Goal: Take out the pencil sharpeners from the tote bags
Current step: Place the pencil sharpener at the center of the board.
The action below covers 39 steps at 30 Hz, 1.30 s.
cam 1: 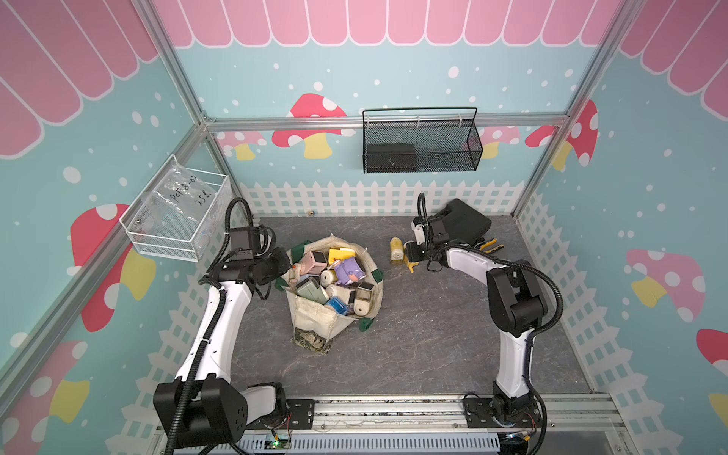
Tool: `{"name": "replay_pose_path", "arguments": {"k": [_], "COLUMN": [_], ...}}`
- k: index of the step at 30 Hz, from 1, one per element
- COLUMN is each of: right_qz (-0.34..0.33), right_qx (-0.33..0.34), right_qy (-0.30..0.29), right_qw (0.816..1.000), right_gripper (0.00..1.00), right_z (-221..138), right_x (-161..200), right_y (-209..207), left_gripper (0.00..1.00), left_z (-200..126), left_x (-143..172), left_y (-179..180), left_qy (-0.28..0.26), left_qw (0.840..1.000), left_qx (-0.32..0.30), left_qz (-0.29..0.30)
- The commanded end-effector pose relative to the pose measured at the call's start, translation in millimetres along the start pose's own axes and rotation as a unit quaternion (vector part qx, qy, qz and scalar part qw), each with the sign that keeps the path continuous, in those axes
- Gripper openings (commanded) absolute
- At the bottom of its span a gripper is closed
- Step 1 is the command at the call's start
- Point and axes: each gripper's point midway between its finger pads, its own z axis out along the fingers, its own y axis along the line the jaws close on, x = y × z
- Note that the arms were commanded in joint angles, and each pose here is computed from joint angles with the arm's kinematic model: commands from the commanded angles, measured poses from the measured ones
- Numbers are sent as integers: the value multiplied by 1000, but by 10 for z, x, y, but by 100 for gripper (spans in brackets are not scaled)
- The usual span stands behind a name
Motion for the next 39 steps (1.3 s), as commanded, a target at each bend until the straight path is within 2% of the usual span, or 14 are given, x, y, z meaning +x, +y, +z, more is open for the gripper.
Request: {"name": "replay_pose_path", "arguments": {"k": [1, 7, 11, 16, 19, 21, 24, 29, 35, 39], "right_qz": [-3, -10, -16, -50, -87, -121, -161, -141, -138, -136], "right_qx": [-9, -24, -50, -176, -249, -271, -288, -274, -267, -247], "right_qy": [-4, -47, -88, -145, -135, -126, -111, -86, -58, -34], "right_qw": [1000, 999, 995, 972, 955, 947, 937, 948, 952, 959], "right_gripper": [63, 67, 64, 59, 59, 61, 66, 67, 60, 57], "right_z": [-119, -434, -944, -1593, -1805, -1870, -1895, -1689, -1439, -1219], "right_x": [-73, -318, -493, -429, -242, -87, 141, 334, 428, 561], "right_y": [39, 130, 288, 842, 1265, 1517, 1823, 1862, 1875, 1808], "left_gripper": [0, 0, 0, 0, 0, 0, 0, 0, 0, 0], "left_z": [-80, -82, -81, -81, -54, -51, -122, -369, -579, -519], "left_x": [-131, -132, -128, -134, -146, -176, -311, -621, -839, -917], "left_y": [-55, -51, -49, -71, -88, -127, -212, -444, -619, -648], "left_qy": [-23, -23, -23, -22, -20, -19, -33, -75, -113, -121], "left_qw": [1000, 1000, 1000, 1000, 1000, 1000, 999, 995, 990, 987], "left_qx": [7, 6, 5, 10, 14, 21, 28, 52, 72, 76], "left_qz": [5, 5, 7, 7, 6, 9, 12, 29, 49, 71]}}
